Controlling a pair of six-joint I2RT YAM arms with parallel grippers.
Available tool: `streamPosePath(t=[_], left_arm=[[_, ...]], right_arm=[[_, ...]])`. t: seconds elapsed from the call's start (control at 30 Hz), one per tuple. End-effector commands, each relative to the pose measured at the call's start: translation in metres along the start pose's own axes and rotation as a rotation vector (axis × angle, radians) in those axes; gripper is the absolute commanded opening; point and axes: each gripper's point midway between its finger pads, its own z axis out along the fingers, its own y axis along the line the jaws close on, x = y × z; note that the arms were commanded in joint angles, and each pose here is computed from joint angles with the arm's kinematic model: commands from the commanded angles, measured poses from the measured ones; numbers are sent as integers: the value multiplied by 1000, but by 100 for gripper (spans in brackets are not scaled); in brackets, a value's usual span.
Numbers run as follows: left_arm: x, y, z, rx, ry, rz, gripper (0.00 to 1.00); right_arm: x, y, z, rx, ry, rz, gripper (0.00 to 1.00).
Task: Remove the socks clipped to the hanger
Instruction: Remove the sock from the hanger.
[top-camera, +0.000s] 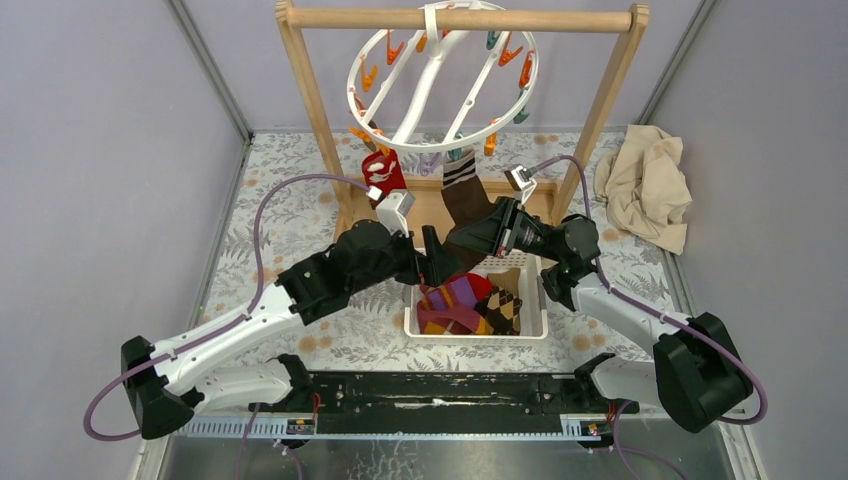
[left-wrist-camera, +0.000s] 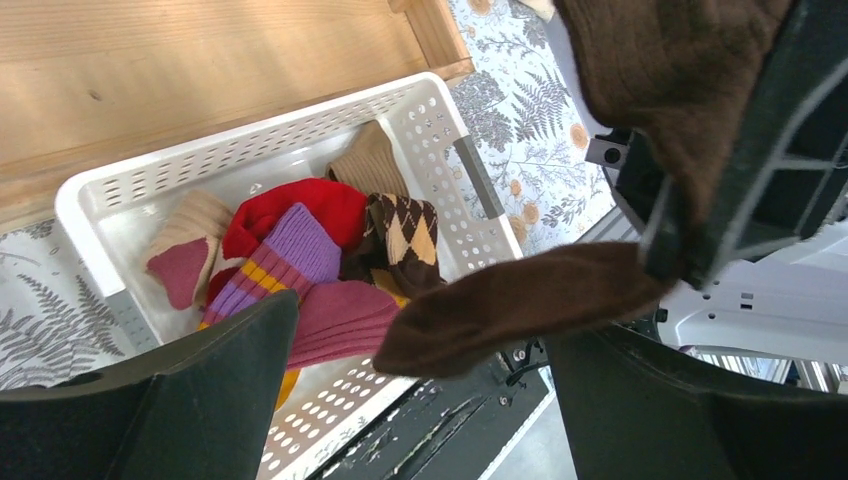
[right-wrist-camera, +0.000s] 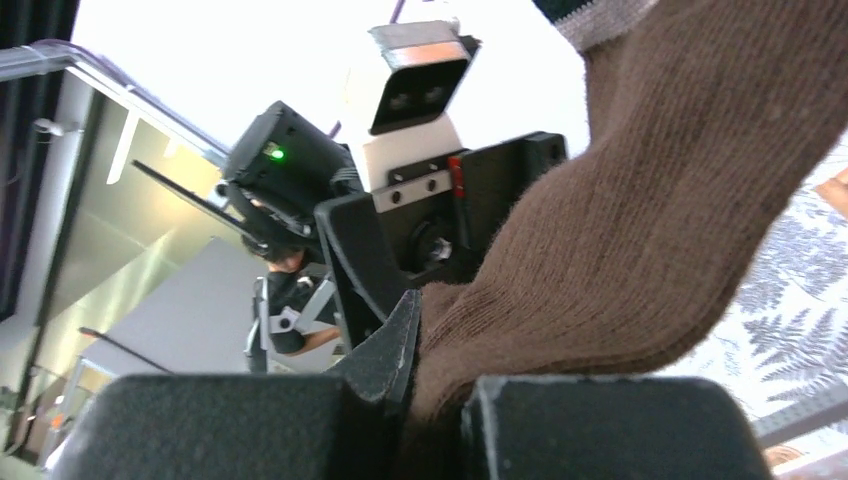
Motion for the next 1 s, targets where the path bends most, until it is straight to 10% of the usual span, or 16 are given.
streamPosePath(t=[0.0,0.13,0.2,0.4,0.97], left_arm=[[-16,-25,8,131,-85,2,93],[-17,-38,6,197,-77,12,31],[-17,-42,6,209,-69,17,17],[-22,-57,-1,272,-64,0,13],[-33,-85,-14,364,-95,-49,11]], right_arm=[[-1,41,-3,-150,21,-6,11],[1,36,-4,-114,28,-1,19],[3,29,-4,-79,32,-12,25],[9,6,-9,46,26,-24,51],[32,-13,-32,141,14,18,64]])
